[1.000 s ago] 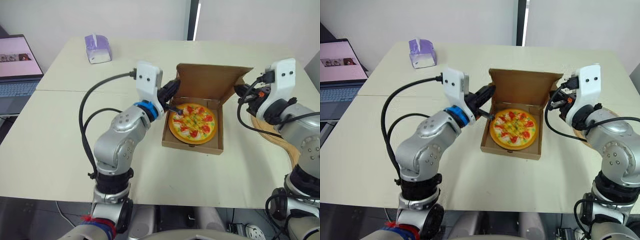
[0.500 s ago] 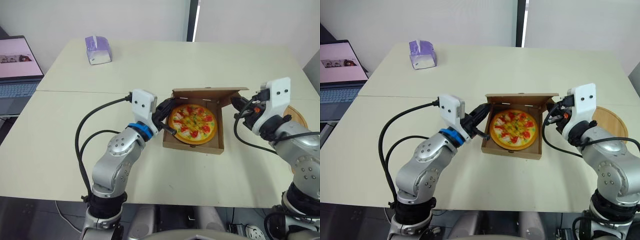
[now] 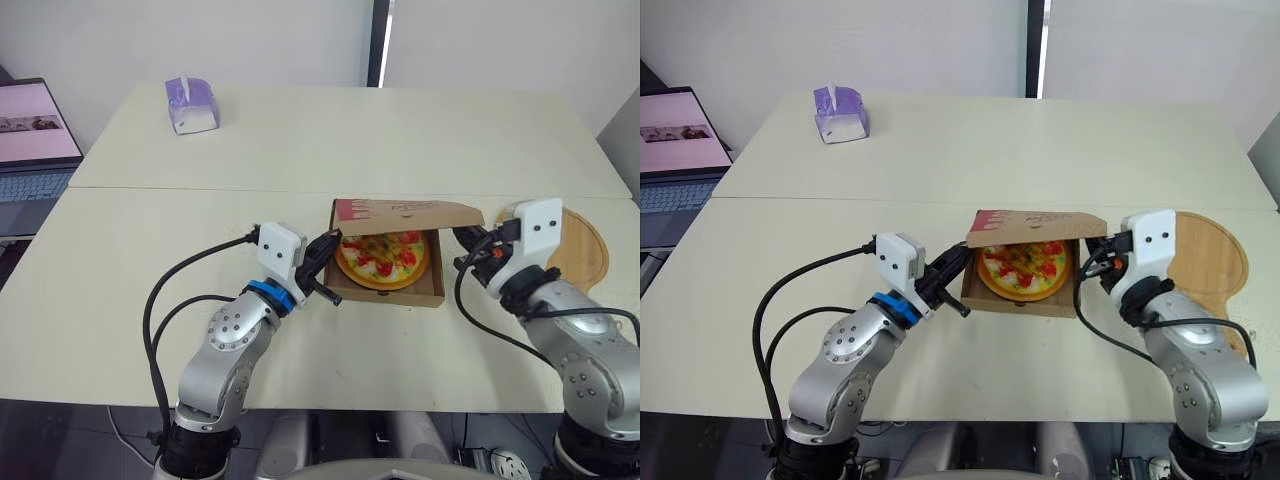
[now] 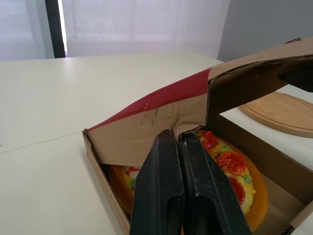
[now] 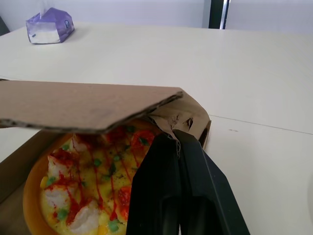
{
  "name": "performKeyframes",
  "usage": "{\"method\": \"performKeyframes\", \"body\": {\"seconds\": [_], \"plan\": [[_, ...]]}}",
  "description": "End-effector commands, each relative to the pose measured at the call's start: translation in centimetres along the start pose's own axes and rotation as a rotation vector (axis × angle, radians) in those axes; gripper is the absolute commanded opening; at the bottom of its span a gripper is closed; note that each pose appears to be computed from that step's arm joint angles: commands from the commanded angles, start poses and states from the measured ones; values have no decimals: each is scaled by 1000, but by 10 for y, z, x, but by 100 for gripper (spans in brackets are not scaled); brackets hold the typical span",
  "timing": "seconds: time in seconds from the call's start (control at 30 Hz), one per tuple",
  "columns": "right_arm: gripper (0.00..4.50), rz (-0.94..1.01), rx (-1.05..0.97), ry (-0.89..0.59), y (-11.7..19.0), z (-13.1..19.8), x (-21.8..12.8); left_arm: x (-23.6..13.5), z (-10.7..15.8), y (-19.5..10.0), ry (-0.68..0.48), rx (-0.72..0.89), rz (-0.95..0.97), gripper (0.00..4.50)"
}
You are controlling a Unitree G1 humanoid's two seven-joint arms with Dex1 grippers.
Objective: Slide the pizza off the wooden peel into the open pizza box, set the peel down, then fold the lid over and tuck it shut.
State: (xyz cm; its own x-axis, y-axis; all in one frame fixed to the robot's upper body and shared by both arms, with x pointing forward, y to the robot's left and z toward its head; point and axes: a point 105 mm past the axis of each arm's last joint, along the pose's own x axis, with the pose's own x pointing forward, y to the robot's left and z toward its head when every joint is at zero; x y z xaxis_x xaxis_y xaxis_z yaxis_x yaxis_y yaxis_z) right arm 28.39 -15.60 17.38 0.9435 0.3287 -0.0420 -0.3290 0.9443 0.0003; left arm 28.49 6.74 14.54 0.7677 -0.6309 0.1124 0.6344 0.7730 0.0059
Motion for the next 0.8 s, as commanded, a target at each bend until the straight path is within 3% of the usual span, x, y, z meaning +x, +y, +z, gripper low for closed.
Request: {"method": "performKeyframes", "body": {"seconds": [0.03,0.13,0.23,0.6,0.7,0.8], "plan": [[2,19,-5,-30,8,3,-1,-1,0,-5,-16,-26,-30,0],[0,13,-1,-25,8,2,-1,-4,0,0,-14,-42,-25,18],[66,0,25,-34,5,3,-3,-8,6,4,-37,-44,-31,89],[446,9,18,-35,1,2,-12,-33,16,20,-51,87,-165,427],[450,18,1,-7,-1,-4,-18,-36,29,20,-40,121,-329,447],[450,41,-30,33,-3,-13,-26,-43,52,18,96,89,-572,447]]}}
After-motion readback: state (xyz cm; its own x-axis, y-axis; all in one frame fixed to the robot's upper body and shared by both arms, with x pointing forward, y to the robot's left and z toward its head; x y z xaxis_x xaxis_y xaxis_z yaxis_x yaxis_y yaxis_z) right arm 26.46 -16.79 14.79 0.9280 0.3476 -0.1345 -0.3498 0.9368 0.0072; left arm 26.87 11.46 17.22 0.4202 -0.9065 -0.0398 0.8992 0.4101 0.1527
